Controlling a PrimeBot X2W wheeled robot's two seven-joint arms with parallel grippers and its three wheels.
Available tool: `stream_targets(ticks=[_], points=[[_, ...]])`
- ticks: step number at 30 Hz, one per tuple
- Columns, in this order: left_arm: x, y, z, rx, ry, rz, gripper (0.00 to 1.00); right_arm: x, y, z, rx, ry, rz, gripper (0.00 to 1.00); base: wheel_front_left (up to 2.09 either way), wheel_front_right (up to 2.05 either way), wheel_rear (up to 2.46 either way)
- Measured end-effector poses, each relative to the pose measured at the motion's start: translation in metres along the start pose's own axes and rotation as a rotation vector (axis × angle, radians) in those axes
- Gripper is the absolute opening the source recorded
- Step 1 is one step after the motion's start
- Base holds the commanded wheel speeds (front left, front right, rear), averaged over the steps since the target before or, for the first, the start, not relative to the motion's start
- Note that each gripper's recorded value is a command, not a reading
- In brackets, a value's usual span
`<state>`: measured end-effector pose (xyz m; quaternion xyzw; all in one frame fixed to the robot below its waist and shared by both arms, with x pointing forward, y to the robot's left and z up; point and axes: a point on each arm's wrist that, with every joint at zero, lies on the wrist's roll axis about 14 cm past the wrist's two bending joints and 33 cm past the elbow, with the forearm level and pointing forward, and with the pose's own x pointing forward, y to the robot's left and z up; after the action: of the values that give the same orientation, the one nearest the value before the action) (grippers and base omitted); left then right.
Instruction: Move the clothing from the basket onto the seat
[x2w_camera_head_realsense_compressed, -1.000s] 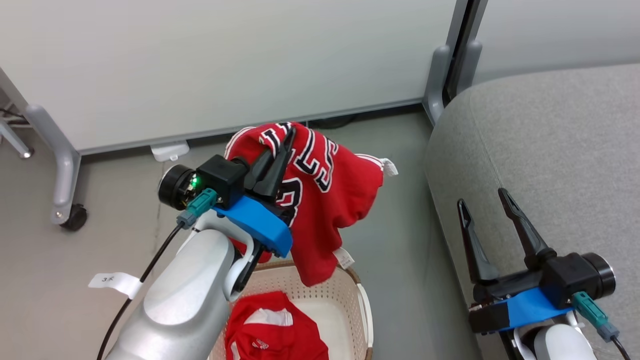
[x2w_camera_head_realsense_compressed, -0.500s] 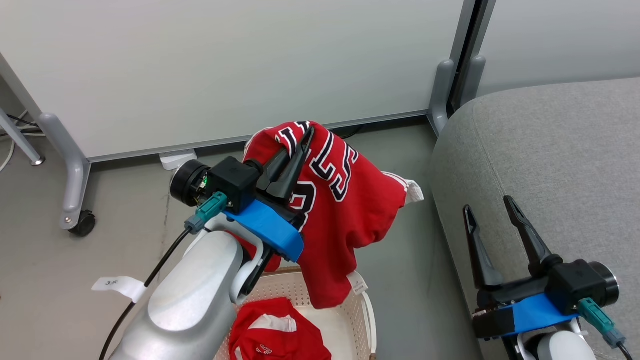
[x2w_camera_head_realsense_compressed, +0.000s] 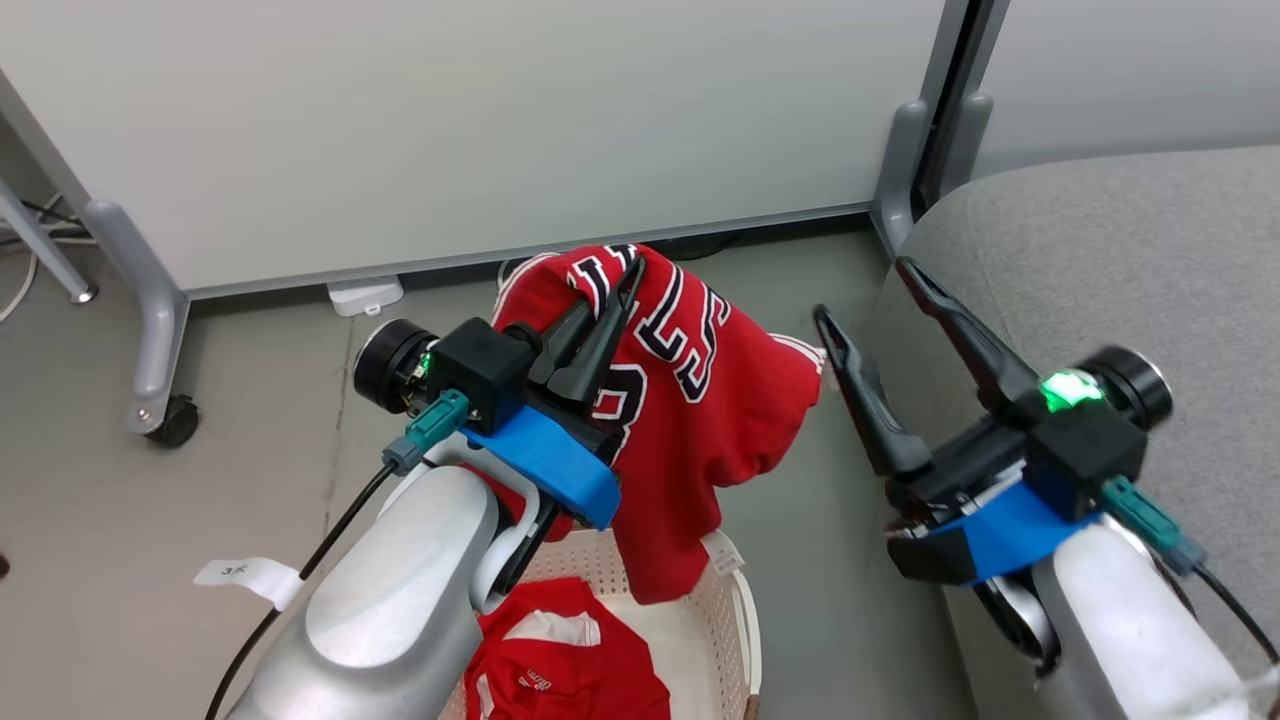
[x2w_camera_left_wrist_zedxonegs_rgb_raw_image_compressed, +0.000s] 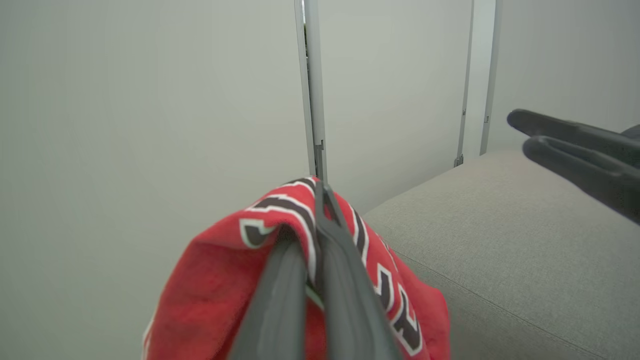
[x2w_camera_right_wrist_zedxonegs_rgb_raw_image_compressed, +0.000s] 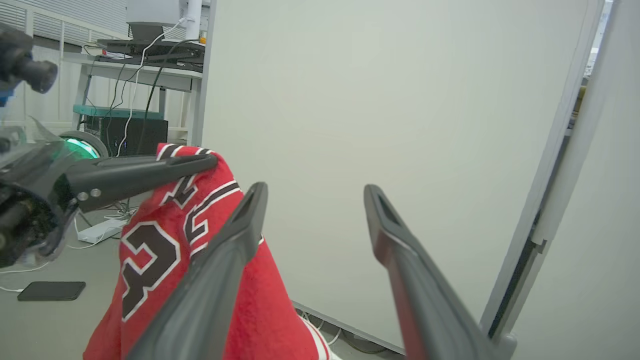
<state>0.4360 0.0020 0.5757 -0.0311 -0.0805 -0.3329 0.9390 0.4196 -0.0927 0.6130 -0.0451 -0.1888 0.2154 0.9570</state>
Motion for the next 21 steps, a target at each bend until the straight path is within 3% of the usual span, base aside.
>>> stream_targets(ticks=[10,21], points=[[0.004,-0.005,-0.009,-0.01,0.011,-0.015,0.0,0.034,0.039,-0.027,-0.02,0.079,0.25,1.0,0.0,0.0,0.0],[0.008,-0.021,-0.008,0.006,0.004,-0.073,0.0,0.044,0.053,-0.071,-0.049,0.233,0.392,1.0,0.0,0.0,0.0]])
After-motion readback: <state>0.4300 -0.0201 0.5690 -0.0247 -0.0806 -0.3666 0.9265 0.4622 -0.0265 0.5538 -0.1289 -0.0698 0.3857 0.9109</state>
